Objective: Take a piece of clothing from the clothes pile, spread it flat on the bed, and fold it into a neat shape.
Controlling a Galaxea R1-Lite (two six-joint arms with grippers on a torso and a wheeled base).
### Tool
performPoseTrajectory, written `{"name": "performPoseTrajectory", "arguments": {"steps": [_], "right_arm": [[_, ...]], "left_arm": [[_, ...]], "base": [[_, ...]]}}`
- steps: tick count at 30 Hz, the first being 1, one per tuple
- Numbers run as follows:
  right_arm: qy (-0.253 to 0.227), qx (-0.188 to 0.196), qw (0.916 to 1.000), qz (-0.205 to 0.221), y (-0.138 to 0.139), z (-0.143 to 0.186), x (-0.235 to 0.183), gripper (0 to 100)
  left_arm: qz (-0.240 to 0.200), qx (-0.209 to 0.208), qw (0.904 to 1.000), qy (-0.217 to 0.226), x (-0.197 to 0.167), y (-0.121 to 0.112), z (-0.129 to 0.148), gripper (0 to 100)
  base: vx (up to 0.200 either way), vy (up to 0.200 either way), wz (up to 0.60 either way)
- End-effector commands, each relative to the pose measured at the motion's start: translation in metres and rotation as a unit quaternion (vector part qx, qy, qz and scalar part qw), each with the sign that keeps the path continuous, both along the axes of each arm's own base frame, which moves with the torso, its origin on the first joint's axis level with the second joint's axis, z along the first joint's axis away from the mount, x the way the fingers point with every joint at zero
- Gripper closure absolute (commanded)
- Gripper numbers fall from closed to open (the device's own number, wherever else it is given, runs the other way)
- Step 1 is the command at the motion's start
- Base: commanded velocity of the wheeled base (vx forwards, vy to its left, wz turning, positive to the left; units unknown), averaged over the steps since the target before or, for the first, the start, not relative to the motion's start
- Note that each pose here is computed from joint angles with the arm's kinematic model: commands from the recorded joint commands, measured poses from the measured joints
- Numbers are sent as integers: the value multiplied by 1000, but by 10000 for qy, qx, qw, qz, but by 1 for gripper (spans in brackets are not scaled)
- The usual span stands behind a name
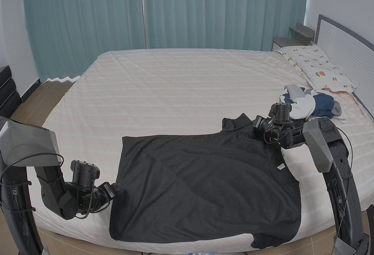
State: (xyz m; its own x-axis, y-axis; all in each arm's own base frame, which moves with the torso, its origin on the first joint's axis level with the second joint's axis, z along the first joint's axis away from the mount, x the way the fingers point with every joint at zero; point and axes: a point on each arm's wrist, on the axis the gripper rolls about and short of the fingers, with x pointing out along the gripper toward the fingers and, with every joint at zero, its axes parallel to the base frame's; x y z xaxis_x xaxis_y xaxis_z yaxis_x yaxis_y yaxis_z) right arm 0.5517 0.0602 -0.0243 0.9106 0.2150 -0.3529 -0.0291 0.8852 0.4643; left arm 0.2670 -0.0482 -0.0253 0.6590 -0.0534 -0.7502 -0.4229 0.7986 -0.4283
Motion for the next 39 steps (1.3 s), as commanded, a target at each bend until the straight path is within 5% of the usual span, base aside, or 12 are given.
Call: {"name": "performPoseTrajectory", "arguments": {"steps": [1, 7, 19, 20, 32, 39], "right_arm": [[-143, 16, 9999, 26, 0, 4, 1, 100], [-561, 78, 9984, 84, 1, 8, 3, 100], [-512, 25, 9987, 77, -3, -1, 4, 100], [-504, 24, 9987, 69, -4, -3, 4, 0], [-524, 62, 9984, -177, -29, 21, 5, 0], [-38, 61, 9998, -172, -45, 6, -11, 0]], "left_arm": [[-4, 7, 10000, 24, 0, 0, -1, 0], [-4, 9, 10000, 31, -1, 0, -1, 0], [-20, 17, 10000, 76, -1, -1, -4, 0], [-20, 16, 10000, 69, -1, -1, -4, 0], [-20, 20, 10000, 91, -1, -1, -5, 0], [-14, 15, 10000, 92, -1, -1, -5, 0]], "base": [[0, 0, 0], [0, 0, 0], [0, 0, 0], [0, 0, 0], [0, 0, 0], [0, 0, 0]]}}
